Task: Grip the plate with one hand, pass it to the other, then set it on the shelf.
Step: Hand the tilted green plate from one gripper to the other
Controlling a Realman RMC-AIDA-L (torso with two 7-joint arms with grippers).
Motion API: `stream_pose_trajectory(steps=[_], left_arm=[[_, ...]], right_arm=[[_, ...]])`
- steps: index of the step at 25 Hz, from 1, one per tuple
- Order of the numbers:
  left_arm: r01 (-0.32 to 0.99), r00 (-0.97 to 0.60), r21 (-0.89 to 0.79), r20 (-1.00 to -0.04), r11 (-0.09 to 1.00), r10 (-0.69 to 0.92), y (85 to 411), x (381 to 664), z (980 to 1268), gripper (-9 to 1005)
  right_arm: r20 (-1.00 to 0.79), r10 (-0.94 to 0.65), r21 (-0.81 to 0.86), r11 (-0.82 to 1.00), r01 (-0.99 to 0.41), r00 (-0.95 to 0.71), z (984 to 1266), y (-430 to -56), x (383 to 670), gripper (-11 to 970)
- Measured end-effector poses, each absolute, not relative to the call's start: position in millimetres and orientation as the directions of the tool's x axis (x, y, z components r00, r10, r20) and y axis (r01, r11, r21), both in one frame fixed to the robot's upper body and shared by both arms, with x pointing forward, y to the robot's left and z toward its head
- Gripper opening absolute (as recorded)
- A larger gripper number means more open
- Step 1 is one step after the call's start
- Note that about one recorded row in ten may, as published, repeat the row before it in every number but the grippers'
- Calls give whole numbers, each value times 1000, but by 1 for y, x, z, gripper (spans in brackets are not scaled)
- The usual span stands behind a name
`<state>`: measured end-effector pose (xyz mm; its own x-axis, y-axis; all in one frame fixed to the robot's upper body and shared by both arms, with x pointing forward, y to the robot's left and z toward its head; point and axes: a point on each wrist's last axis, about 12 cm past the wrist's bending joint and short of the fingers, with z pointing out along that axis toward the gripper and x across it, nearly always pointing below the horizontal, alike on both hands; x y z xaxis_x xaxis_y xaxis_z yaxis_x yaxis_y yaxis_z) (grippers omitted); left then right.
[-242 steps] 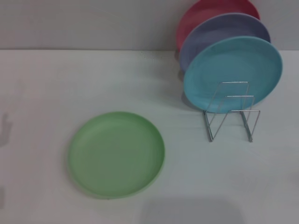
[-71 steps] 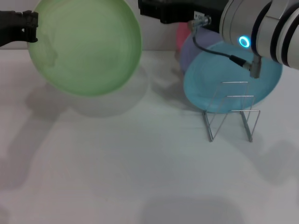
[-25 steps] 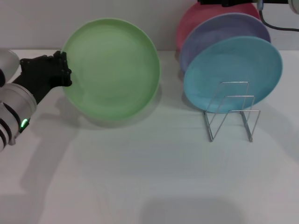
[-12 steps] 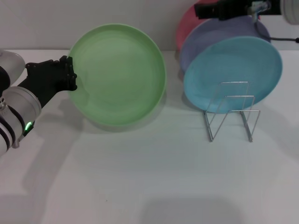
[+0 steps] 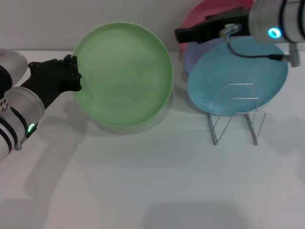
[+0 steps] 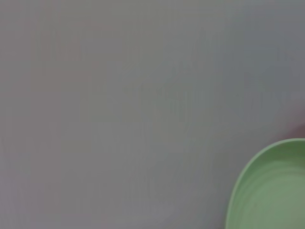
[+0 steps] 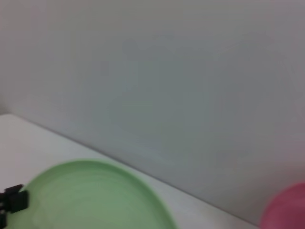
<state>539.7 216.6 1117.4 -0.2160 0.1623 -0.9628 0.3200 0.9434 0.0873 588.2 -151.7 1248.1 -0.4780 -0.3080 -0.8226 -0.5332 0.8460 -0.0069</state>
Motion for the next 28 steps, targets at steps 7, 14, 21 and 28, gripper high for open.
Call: stream_pose_trajectory(steps=[7, 14, 21, 28], left_arm=[[324, -211, 89, -964, 942, 163, 215, 539, 1119, 74], [328, -207, 90, -964, 940, 165, 214, 538, 1120, 79], [333, -201, 91, -966, 939, 164, 212, 538, 1122, 84], [339, -200, 91, -966, 936, 166, 210, 538, 1122, 89]], right_arm=[[-795, -348, -13, 828, -560, -496, 1236, -135, 601, 820], [-801, -351, -24, 828, -560, -485, 1231, -132, 607, 820], [-792, -373, -34, 817, -575, -483, 1225, -123, 612, 820], [-782, -384, -36, 815, -579, -491, 1217, -119, 617, 820]])
